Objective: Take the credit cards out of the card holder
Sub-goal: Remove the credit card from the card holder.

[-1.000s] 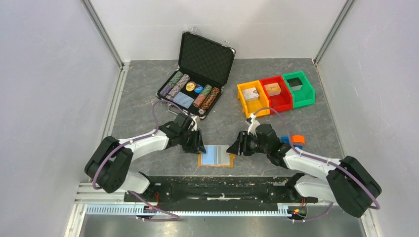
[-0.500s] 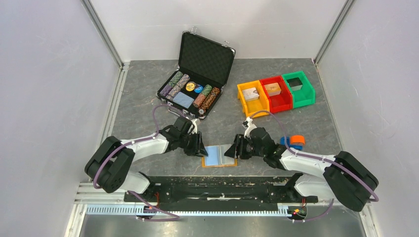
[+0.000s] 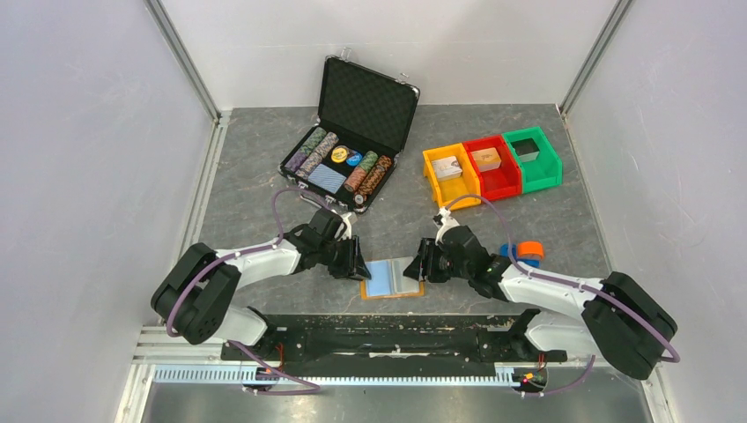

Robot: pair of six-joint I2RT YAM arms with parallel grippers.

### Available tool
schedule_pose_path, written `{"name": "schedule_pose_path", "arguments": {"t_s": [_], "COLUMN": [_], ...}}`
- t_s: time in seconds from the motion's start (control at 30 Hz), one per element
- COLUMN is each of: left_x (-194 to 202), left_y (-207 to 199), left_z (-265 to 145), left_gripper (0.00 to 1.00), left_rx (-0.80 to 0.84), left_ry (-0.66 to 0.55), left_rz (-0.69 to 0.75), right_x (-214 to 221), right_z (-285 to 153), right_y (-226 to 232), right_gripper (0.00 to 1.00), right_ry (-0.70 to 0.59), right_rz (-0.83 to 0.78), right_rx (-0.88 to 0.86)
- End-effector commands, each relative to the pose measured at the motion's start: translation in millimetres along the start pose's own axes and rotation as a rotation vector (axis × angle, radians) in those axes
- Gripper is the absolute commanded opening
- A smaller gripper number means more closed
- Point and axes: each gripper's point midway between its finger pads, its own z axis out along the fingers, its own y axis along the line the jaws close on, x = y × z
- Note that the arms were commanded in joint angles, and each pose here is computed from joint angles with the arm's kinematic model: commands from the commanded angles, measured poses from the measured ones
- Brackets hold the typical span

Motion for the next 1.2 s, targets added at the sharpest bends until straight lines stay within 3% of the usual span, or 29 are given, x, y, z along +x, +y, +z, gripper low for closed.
{"name": "schedule_pose_path", "arguments": {"t_s": [0.0,0.43,0.97,1.17], "left_x": [4,7,7,-6], "left_y": [-4,-5,-13,-18], "left_z": [0,3,-1,-17], "left_gripper": [0.38,0.38,0.38,0.49], "left_rx": [0.019,0.031,0.067,0.035], "left_ry": [0.007,0.019,0.004,-0.067], "left_rz": [-0.021,-0.029,-0.057,-0.062], "right_x": [-10,-1,-4,6], "right_z": [-1,14,24,25], "right_y": [5,9,84,92], "right_gripper": [0.43,0.42,0.41,0.41], "right_ry": [-0.028,0.037,0.038,0.081], "right_rz": [-0.027,-0.058,-0.087,-0.095], "right_rx": [0.007,0.01,-0.276,-0.322]}}
